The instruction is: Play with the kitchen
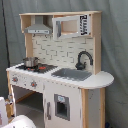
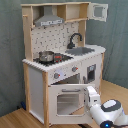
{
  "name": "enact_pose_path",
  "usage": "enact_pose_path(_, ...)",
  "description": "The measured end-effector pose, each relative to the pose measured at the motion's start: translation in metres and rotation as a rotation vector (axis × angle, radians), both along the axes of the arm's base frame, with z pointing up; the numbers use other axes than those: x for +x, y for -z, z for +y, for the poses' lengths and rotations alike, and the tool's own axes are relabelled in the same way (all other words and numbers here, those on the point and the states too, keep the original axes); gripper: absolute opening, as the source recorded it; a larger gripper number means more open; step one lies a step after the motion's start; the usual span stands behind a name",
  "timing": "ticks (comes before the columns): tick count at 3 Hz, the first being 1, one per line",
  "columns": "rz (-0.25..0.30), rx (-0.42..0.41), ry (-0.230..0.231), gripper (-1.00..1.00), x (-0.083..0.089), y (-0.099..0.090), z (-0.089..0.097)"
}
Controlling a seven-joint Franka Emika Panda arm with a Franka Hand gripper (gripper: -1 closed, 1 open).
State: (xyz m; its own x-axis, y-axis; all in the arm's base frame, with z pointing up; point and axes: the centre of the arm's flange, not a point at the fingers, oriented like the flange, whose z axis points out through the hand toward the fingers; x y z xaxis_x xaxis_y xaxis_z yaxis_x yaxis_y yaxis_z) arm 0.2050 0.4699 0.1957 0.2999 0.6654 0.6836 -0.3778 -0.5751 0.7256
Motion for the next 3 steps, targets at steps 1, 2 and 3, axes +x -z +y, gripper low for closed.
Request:
enact_pose_path(1,0.017,-0.005,-0.012,1.00,0.015,0.001,-0.019)
enact_pose_path(2,0.035,-0.004,-0.022,1.00,0.030,0.001,-0.039)
enact_pose_path(3,0.058,0.002,-0.041,1.00,0.044,0.001,-0.055)
